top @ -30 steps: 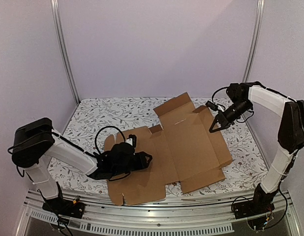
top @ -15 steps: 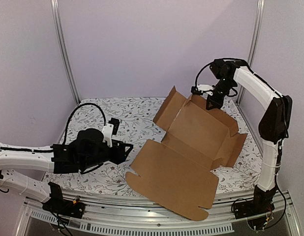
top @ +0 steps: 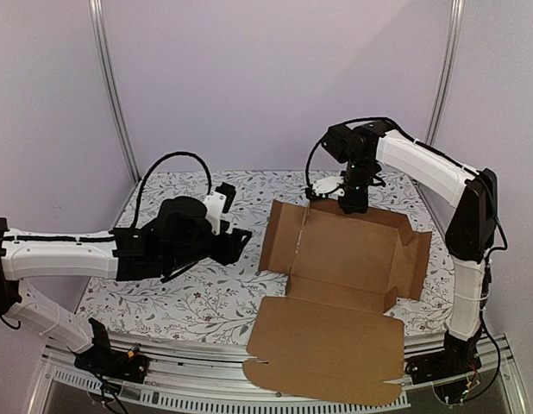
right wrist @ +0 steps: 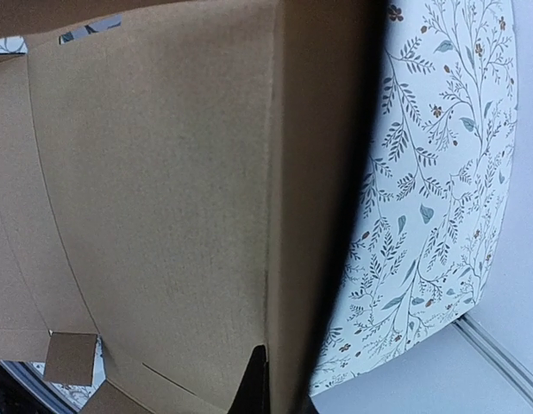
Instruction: Fold the paper box
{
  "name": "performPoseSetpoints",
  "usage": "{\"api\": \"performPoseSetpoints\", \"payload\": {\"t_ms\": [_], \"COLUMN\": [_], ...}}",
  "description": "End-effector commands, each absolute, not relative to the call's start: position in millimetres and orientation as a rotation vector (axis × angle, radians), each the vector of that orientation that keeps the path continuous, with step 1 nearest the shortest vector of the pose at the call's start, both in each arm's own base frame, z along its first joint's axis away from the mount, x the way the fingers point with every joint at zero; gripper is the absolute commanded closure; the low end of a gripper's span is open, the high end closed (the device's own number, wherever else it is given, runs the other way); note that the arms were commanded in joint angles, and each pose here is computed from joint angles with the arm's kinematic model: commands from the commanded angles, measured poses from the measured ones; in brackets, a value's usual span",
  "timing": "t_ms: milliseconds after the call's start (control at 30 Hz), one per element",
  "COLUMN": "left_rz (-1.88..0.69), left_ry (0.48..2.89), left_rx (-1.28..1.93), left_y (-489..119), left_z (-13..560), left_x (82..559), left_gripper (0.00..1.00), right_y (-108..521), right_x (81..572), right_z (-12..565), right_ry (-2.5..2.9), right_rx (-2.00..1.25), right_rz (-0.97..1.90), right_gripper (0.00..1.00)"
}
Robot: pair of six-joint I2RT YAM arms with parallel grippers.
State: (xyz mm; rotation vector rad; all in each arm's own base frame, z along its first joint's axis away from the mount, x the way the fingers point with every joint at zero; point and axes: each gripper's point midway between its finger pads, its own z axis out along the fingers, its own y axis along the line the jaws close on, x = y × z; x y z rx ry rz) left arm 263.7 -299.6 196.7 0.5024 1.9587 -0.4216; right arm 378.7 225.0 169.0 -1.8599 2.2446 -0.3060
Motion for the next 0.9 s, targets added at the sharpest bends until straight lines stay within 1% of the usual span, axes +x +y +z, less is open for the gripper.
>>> {"api": "performPoseSetpoints", "payload": {"t_ms": [0,133,267,333,367,433,533,667,733,767,867], "left_rz": [-0.387,-0.470,-0.389,-0.404,-0.418,-0.447,-0.478,-0.520,-0.522,-0.520,-0.524], "left_ry": [2.043,2.107,2.146,2.154,2.159,2.162,2.146,2.108,2.104,2.099,2.077], "left_rx": [0.588,0.592,0.533,0.530,0.533,0.557,0.584,0.595,0.581,0.575,0.545], "left_y": [-324.5,-348.2,-348.9,-353.0,-356.4,-365.0,-376.5,-386.8,-385.7,-383.8,-374.9], "left_z": [185.4,173.4,161.7,156.2,153.5,147.9,146.3,147.2,147.0,147.1,150.4], "left_x": [279.2,285.3,302.5,308.7,311.2,314.3,317.6,320.2,320.9,320.3,317.8], "left_gripper": [0.37,0.37,0.38,0.40,0.42,0.51,0.70,0.92,0.97,0.98,1.00], "right_y": [223.1,224.6,226.7,227.9,228.7,231.2,232.8,236.2,236.5,235.3,230.3], "right_x": [378.9,376.8,376.5,375.7,375.1,373.1,371.6,364.8,362.1,361.1,360.0], "right_z": [192.5,193.2,197.3,199.5,199.5,200.4,199.8,197.5,195.5,194.7,196.5], "right_ry": [2.217,2.221,2.207,2.202,2.202,2.201,2.207,2.232,2.246,2.251,2.267], "right_rx": [-1.778,-1.769,-1.762,-1.758,-1.759,-1.757,-1.753,-1.748,-1.743,-1.740,-1.712], "right_rz": [-0.385,-0.387,-0.382,-0.371,-0.364,-0.348,-0.335,-0.273,-0.254,-0.240,-0.177], "right_gripper": [1.00,1.00,1.00,1.00,1.00,1.00,1.00,1.00,0.99,0.97,0.92]}}
